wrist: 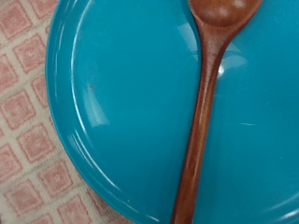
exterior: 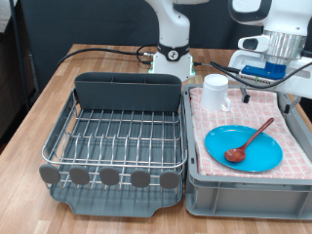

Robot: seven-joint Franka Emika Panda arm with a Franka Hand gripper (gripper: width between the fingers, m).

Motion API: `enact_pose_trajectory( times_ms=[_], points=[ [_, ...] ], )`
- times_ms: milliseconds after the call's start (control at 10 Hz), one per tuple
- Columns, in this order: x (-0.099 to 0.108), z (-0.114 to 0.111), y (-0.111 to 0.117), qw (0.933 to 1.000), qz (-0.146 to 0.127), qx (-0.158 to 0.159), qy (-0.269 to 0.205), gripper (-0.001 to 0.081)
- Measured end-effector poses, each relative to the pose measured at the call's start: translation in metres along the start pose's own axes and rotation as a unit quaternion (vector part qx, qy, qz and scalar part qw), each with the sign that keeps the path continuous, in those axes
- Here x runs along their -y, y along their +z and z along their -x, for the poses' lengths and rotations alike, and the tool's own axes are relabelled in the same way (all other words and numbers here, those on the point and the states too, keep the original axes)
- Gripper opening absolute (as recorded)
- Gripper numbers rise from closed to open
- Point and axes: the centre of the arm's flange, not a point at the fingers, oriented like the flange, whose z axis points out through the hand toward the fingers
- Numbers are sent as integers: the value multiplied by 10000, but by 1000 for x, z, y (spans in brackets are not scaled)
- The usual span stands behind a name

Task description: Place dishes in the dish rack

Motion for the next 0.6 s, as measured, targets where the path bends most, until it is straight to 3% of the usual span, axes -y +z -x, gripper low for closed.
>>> enact_pose_trajectory(
  times_ms=[600],
  points=[
    [-5,-8,38,9999,-33,79,52,802]
  ],
)
